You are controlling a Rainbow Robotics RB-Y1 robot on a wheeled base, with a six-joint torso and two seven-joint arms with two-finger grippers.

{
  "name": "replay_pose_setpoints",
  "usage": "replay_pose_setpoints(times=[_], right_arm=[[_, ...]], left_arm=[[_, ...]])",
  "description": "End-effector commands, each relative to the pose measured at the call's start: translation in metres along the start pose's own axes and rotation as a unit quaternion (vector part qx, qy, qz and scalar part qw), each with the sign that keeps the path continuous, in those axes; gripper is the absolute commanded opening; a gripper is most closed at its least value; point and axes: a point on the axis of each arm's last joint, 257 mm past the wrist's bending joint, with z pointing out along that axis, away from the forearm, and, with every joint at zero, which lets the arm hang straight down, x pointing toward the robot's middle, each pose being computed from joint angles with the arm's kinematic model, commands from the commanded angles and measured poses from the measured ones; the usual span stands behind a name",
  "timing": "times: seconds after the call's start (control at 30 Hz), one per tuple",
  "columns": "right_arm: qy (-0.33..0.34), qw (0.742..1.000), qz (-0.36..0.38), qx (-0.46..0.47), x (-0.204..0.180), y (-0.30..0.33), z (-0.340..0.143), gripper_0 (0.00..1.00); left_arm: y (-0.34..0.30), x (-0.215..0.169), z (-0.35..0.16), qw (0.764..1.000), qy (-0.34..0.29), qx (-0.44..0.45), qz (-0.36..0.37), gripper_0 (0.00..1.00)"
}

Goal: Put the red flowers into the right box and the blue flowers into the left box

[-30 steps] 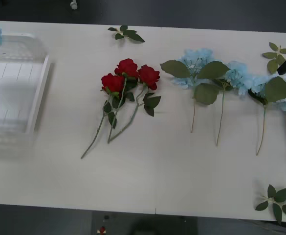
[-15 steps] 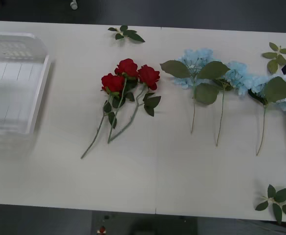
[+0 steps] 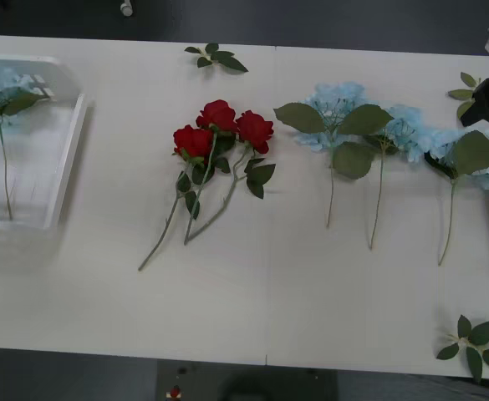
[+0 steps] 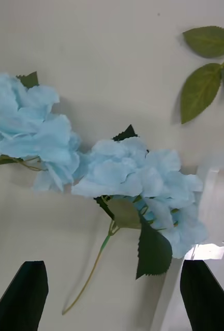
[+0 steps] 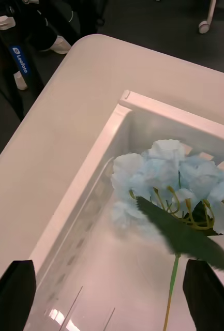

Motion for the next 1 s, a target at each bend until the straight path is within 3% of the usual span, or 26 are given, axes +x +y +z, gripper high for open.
replay_pose_setpoints(times=[0.03,0.23,0.53,0.77,1.0], right_arm=[[-0.024,0.999,0.045,0.006,-0.005,-0.013,-0.028,0.75],[-0.046,0.997,0.068,-0.012,0.010,-0.003,-0.039,0.75],[-0.074,0.990,0.111,-0.043,0.026,0.021,-0.040,0.75],[-0.105,0.980,0.154,-0.065,0.031,0.037,-0.029,0.75],[-0.149,0.963,0.197,-0.110,0.027,0.060,-0.024,0.75]], left_arm=[[0.006,-0.013,-0.005,1.000,-0.017,-0.006,0.004,1.00],[0.005,0.001,-0.005,0.999,0.011,-0.005,0.033,1.00],[-0.047,0.030,-0.041,0.978,0.086,0.123,0.144,1.00],[-0.113,0.051,-0.069,0.932,0.077,0.276,0.224,1.00],[-0.199,0.086,-0.109,0.850,0.044,0.439,0.288,1.00]])
